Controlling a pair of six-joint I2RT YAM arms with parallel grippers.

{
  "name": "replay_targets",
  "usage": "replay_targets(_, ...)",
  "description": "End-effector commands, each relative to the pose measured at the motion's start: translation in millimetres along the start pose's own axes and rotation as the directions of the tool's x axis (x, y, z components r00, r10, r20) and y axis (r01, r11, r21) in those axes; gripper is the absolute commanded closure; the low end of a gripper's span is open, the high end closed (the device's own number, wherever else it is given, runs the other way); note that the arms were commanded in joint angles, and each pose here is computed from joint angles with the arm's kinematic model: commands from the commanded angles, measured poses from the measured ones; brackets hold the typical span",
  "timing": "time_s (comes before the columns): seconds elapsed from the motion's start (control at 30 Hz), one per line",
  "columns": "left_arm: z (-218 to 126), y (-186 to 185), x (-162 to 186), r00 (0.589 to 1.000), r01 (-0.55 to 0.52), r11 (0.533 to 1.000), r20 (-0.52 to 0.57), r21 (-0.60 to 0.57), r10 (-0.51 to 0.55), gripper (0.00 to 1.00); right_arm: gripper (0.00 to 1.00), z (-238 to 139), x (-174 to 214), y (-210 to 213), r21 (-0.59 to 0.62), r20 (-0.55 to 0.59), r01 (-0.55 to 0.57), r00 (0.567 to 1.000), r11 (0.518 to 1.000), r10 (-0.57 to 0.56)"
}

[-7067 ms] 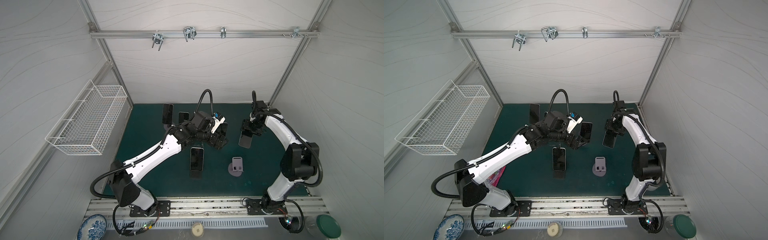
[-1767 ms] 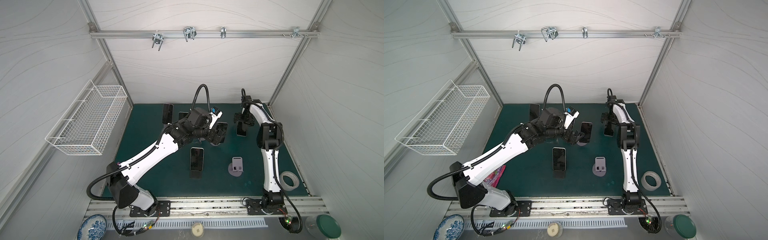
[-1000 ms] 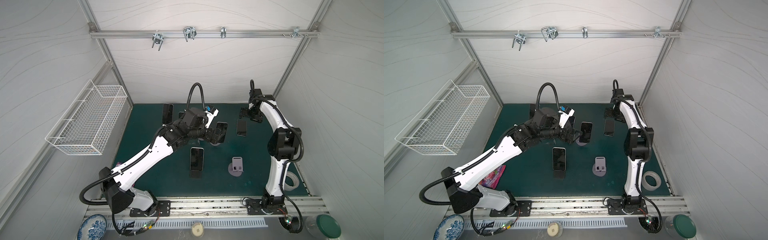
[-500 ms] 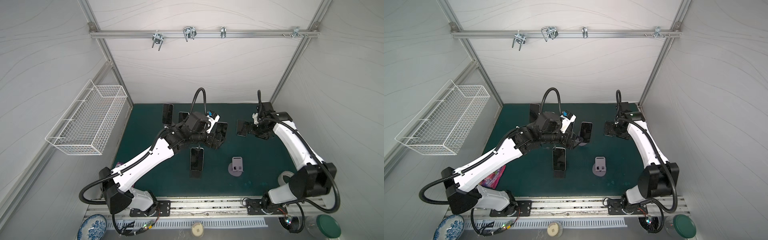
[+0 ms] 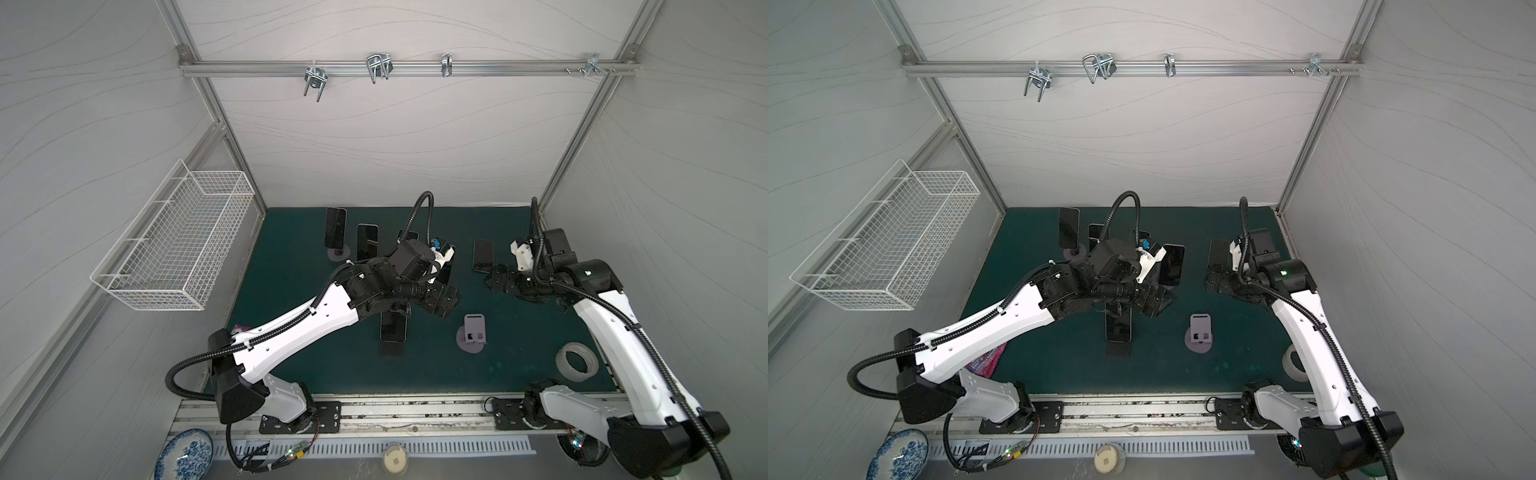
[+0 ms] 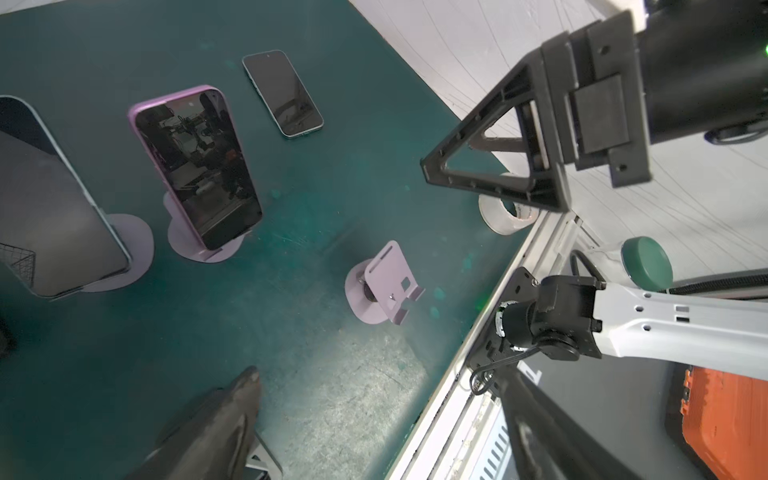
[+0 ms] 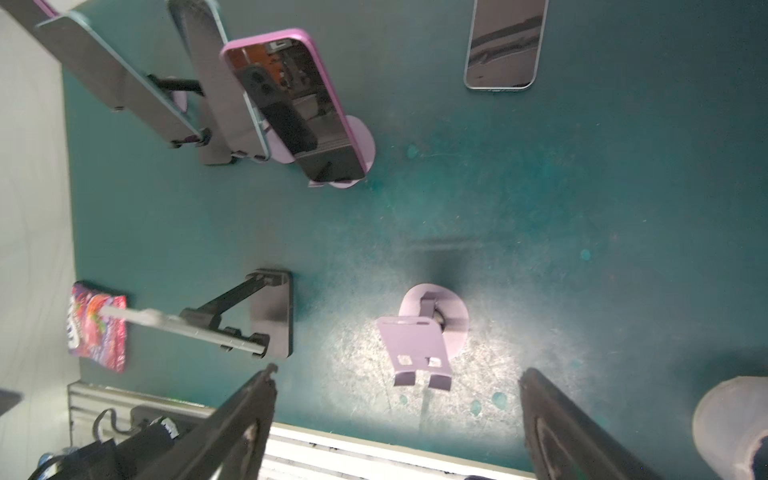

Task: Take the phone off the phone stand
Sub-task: 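Move the right gripper back toward the empty lilac stand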

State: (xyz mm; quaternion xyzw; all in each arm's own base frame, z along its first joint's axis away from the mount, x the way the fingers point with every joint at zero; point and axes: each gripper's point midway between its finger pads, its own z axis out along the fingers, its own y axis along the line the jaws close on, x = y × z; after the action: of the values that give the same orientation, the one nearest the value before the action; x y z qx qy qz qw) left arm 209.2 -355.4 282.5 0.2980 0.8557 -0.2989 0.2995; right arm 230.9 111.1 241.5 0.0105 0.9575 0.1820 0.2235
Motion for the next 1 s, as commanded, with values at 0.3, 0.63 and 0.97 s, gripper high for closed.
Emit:
replay_targets(0.3,-6.4,-15.0,-2.2,1.0,0.005,1.0,0.016,-0.021,-0.005,0.1,0.11,10.8,42.7,9.7,-0.027,-0.112,0.002,0.994,1.0,-0.006)
replay_targets(0.63,-4.6,-11.9,1.1,1.0,0.006,0.999,0.009,-0.034,-0.006,0.1,0.1,15.4,41.3,30.1,-0.057,-0.135,0.043,0.99,0.997,-0.051)
replay_targets(0.97,2.3,-9.6,10.2,1.0,0.021,0.999,-0.019,-0.037,-0.022,0.1,0.11,24.3,53.0,26.4,-0.027,-0.177,0.07,0.981,0.997,-0.074)
